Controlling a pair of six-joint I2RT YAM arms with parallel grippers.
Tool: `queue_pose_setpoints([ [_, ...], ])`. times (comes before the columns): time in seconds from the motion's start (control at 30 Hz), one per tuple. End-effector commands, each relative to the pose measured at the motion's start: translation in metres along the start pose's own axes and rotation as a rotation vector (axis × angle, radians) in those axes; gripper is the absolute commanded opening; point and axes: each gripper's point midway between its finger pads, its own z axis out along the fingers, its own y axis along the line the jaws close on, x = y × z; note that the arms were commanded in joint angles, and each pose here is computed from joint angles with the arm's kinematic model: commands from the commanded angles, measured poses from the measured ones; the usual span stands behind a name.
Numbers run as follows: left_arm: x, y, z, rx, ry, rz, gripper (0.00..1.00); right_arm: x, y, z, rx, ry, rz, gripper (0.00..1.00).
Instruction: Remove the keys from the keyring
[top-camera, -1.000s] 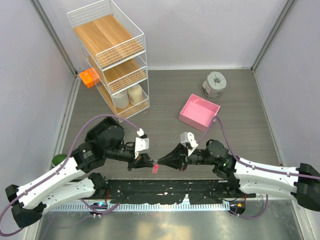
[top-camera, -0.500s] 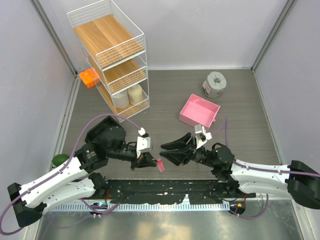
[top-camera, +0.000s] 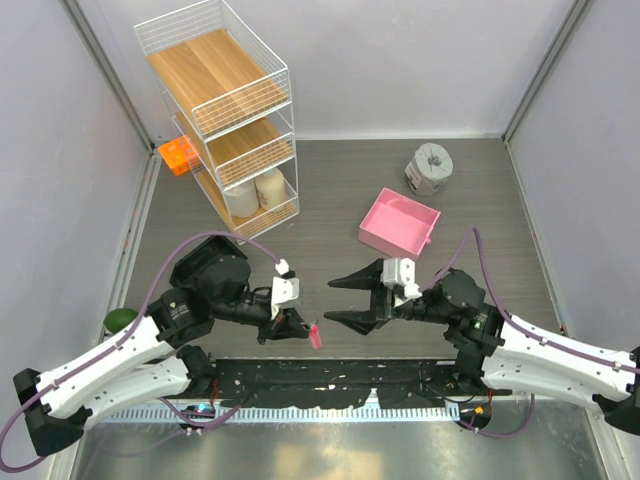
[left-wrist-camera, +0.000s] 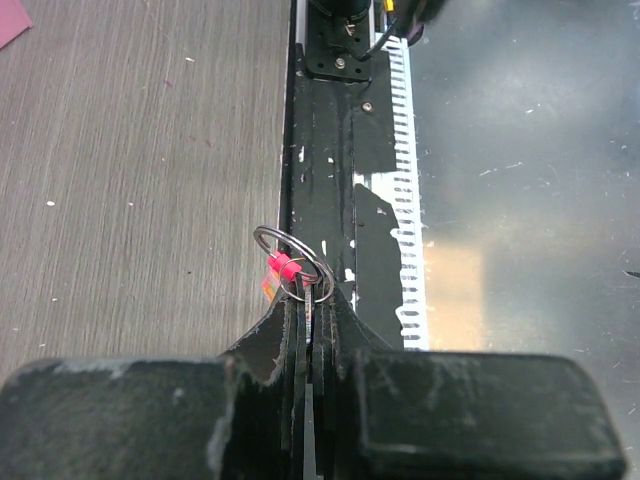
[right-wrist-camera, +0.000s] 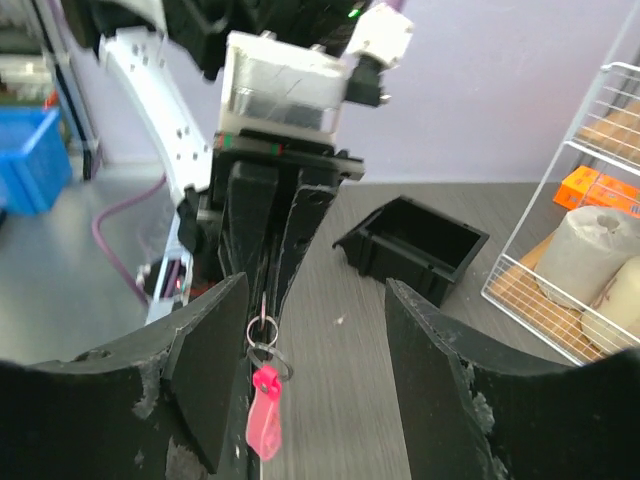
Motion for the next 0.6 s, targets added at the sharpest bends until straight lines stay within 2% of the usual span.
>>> queue_pose_setpoints([
  [0.0, -0.015, -0.006, -0.003, 0.029, -0.034, 0.035, 0.00, 0.033, 0.017, -0.004, -0.171, 0.233, -0.157, 0.63],
  [0.23, -0.019, -0.008, -0.004, 0.035, -0.035, 0.033, 0.00, 0.059, 0.021, 0.001, -0.276, 0.402, -0.230, 0.62],
  [0.3, -0.019, -0.008, -0.004, 0.038, -0.035, 0.035, 0.00, 0.062, 0.023, 0.004, -0.296, 0.425, -0.240, 0.61],
  [0.47, -0.019, -0.009, -0.005, 0.038, -0.034, 0.034, 0.00, 0.068, 0.026, 0.008, -0.329, 0.455, -0.245, 0.47],
  [0.57, -0.020, -0.008, -0.004, 0.038, -0.035, 0.033, 0.00, 0.069, 0.030, 0.010, -0.352, 0.452, -0.246, 0.47],
])
